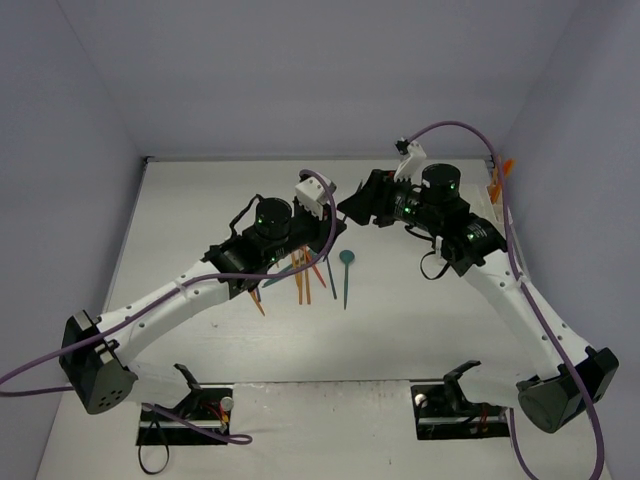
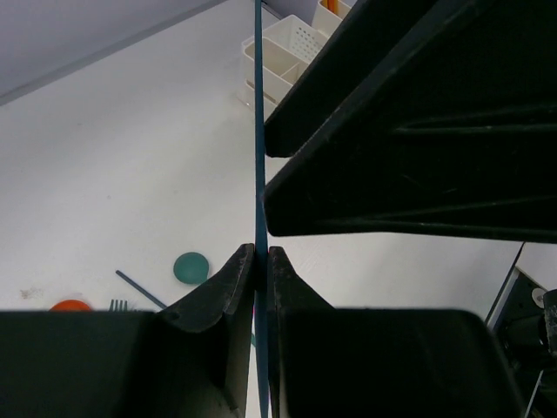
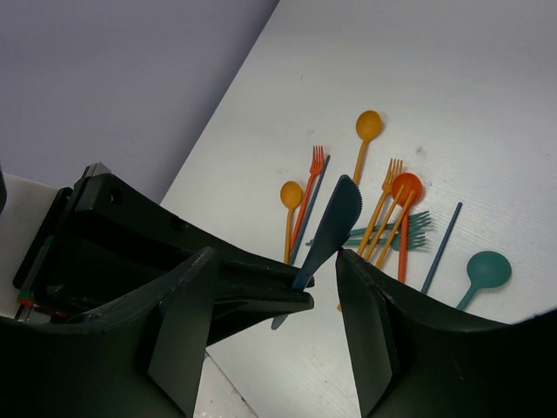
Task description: Sort the eating utensils into containers
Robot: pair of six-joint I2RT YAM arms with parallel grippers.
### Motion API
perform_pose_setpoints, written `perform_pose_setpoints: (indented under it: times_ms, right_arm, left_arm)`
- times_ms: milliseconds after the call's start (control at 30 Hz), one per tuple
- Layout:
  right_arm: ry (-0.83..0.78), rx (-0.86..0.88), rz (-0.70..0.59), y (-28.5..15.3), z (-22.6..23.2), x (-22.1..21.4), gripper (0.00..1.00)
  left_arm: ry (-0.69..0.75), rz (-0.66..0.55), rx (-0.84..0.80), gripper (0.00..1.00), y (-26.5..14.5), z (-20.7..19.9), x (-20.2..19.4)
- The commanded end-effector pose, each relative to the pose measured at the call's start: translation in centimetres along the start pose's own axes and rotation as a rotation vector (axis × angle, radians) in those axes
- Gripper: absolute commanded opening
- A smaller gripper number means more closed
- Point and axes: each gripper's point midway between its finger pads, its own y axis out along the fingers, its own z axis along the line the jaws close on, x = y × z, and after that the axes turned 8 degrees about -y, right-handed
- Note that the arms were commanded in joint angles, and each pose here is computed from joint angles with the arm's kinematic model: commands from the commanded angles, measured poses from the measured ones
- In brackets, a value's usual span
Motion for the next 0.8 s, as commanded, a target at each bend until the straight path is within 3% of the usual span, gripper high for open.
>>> perform_pose_setpoints:
  times_ms: [0,767]
  right_arm:
    - [-0.013,-0.009,-0.132,0.2,1.0,3.7,0.52]
    - [-0.012,-0.055,-0.087,1.7,-0.2,1.3,0.33]
  left_arm:
    - [0.047,-0.190,-0.071,0.00,-1.4,-2.7,6.3]
    - [0.011,-0.219,-0.021,0.00,-0.1,-1.8,6.7]
